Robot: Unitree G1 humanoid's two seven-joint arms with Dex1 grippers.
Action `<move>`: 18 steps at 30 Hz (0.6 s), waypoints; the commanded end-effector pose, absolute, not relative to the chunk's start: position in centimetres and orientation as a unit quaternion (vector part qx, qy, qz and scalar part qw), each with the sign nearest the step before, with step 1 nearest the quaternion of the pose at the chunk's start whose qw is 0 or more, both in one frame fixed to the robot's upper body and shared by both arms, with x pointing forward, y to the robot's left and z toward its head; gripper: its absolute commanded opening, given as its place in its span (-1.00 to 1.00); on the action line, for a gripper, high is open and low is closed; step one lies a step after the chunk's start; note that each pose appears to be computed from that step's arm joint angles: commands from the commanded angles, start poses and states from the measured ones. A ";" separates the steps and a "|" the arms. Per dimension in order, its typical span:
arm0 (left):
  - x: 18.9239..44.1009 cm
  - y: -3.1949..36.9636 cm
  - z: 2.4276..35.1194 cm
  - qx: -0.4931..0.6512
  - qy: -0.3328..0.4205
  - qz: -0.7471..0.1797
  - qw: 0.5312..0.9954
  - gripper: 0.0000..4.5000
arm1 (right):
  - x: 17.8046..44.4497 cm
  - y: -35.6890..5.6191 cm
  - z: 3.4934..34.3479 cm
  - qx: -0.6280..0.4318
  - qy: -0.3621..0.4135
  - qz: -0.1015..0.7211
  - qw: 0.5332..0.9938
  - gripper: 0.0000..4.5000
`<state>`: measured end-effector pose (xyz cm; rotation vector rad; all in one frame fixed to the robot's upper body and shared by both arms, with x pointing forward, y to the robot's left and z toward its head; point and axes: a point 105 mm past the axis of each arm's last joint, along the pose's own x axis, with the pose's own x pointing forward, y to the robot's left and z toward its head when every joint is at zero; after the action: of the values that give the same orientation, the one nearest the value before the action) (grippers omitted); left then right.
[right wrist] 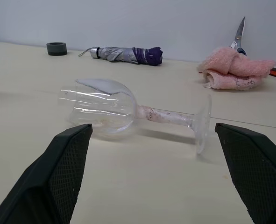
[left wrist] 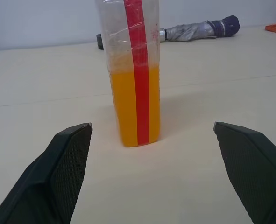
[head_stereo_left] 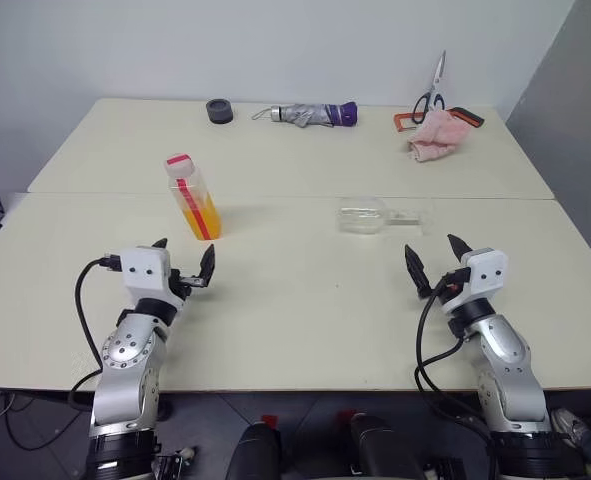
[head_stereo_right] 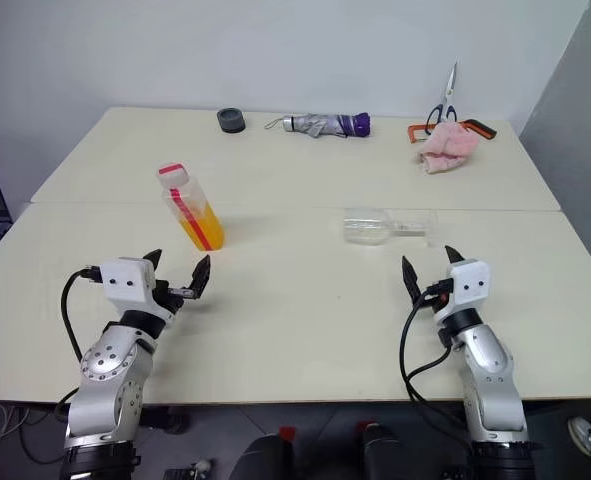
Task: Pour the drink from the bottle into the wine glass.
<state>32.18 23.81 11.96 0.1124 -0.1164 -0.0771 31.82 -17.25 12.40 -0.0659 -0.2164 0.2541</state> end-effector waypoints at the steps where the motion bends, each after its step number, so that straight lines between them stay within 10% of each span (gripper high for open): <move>1: 32.3 23.2 13.6 0.062 -0.094 -0.045 0.993 0.99 | 31.9 -17.3 13.6 -0.033 -0.133 0.125 0.983 1.00; 18: 32.0 24.1 13.4 0.062 -0.105 -0.050 0.991 0.99 | 31.9 -16.6 13.5 -0.033 -0.132 0.141 0.981 1.00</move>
<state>32.25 23.46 12.14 0.1151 -0.1540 -0.1119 31.84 -17.04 12.36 -0.0700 -0.2153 0.2620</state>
